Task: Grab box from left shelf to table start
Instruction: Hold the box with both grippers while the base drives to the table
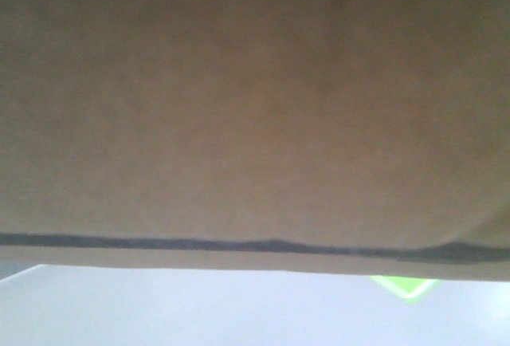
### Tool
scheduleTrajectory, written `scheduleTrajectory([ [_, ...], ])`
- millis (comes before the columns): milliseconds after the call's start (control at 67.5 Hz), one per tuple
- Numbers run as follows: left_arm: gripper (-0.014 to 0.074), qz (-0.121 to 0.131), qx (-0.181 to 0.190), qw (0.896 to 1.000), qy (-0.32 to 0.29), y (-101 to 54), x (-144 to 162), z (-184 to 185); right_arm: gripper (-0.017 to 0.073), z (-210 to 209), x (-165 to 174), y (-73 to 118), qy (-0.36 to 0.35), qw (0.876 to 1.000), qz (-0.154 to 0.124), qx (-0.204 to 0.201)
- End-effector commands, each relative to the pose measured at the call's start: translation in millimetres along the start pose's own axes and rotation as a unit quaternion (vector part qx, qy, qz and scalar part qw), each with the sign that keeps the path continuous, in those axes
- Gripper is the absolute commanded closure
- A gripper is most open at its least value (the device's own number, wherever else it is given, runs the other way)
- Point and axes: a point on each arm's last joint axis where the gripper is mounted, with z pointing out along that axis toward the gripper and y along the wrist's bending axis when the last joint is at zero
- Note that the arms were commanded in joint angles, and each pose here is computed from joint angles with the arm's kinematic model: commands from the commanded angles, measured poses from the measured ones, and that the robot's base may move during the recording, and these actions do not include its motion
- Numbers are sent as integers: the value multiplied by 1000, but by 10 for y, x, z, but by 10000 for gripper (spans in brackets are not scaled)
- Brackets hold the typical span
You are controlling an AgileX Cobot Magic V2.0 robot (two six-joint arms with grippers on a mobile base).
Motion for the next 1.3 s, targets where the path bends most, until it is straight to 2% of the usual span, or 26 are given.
scheduleTrajectory([
  [0, 685, -37, 70, 991, -107, -115, -246, -129, 502, 5, -181, -32, -64, 998, -14, 23],
  [1290, 685, -34, 67, 991, -108, -108, -249, -128, 502, 5, -181, -32, -63, 998, -14, 23],
])
